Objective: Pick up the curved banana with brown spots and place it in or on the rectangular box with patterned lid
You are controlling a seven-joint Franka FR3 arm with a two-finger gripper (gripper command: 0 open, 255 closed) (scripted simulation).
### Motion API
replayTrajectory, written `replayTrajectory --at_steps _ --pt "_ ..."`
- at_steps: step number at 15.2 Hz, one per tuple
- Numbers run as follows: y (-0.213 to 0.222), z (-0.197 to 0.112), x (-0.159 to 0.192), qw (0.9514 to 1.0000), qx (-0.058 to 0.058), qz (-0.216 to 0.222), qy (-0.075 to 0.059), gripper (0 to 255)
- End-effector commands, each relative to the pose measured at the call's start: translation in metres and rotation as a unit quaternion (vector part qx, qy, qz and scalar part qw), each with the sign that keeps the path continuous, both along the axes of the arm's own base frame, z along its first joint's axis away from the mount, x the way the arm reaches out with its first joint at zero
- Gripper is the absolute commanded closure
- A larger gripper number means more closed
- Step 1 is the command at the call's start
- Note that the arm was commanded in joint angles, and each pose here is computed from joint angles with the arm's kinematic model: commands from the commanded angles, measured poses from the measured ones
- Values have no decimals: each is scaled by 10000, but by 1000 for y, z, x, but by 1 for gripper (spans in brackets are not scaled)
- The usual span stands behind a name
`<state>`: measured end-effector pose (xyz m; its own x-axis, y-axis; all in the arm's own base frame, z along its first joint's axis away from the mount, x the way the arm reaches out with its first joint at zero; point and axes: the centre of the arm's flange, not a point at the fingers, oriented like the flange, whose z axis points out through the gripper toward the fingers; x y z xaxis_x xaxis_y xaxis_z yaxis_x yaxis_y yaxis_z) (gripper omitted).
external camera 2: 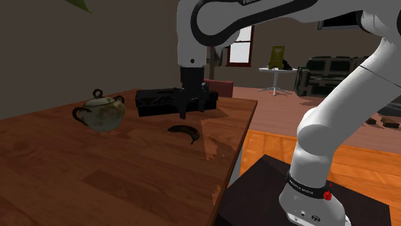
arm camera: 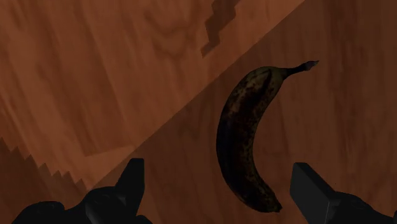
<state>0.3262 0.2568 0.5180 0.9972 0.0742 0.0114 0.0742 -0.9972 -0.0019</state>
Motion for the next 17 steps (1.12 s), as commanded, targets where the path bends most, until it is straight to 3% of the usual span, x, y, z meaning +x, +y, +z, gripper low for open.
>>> replayTrajectory --at_steps 1,9,16,17 --pt "21 -6 -2 10000 2 40 -17 0" --pt "21 -46 -1 10000 2 40 -17 0" --pt "21 -46 -1 10000 1 40 -17 0" --pt "21 -46 -1 10000 1 40 -17 255"
